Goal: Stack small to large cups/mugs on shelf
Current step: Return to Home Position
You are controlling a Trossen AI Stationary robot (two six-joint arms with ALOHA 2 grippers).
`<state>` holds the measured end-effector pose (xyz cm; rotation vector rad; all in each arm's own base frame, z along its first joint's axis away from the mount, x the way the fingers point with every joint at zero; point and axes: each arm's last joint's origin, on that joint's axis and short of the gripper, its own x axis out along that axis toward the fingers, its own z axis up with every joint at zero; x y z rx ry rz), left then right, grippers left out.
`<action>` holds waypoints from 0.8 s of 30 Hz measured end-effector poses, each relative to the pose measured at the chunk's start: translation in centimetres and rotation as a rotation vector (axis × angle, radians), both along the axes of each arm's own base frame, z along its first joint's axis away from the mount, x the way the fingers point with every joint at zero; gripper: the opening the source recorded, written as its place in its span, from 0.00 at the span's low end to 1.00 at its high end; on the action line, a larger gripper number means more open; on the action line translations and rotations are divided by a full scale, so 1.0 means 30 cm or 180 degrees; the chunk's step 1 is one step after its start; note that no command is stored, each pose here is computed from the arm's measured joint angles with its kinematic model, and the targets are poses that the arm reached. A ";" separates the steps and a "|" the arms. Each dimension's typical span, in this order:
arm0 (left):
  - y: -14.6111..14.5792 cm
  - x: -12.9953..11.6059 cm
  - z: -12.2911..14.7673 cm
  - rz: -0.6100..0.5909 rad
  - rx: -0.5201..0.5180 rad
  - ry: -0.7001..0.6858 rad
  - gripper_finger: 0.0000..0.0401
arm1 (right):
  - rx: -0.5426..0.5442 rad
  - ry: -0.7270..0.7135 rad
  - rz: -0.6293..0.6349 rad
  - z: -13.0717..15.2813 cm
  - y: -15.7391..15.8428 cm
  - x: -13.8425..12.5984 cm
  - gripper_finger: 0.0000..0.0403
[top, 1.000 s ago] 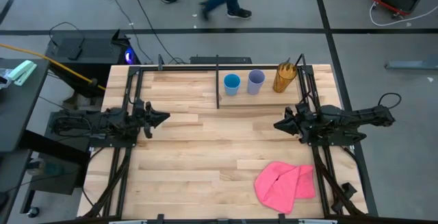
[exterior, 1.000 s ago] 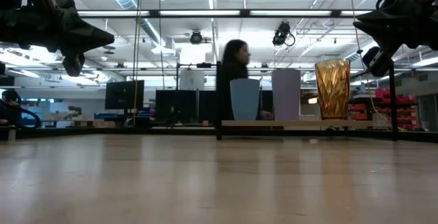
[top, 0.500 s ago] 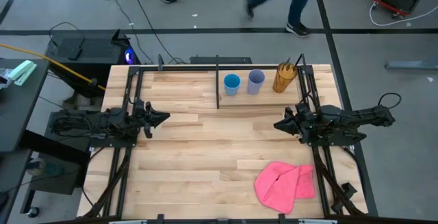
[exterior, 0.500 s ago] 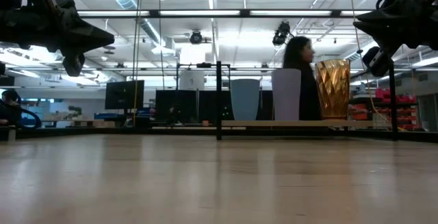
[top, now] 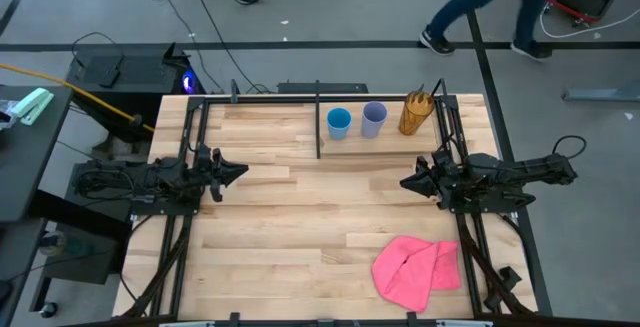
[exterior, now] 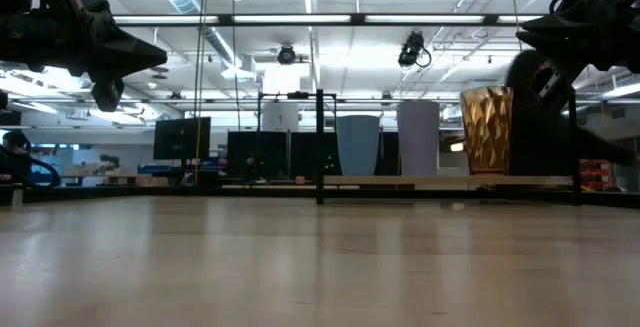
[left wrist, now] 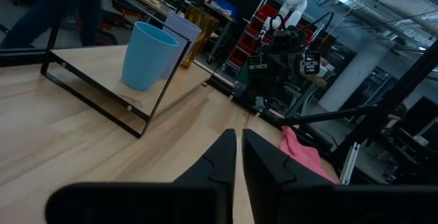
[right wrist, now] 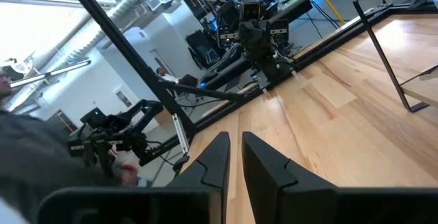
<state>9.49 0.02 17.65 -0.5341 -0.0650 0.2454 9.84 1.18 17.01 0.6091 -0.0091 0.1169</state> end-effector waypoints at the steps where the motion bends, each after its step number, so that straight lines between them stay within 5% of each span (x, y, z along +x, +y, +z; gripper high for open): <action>1: 0.000 0.000 0.000 -0.0001 -0.0001 0.0000 0.09 | 0.0000 -0.0001 0.0000 0.000 0.000 0.000 0.12; 24: 0.000 0.000 0.000 -0.0001 0.0001 0.0000 0.09 | 0.0001 -0.0002 0.0000 0.001 0.000 0.000 0.11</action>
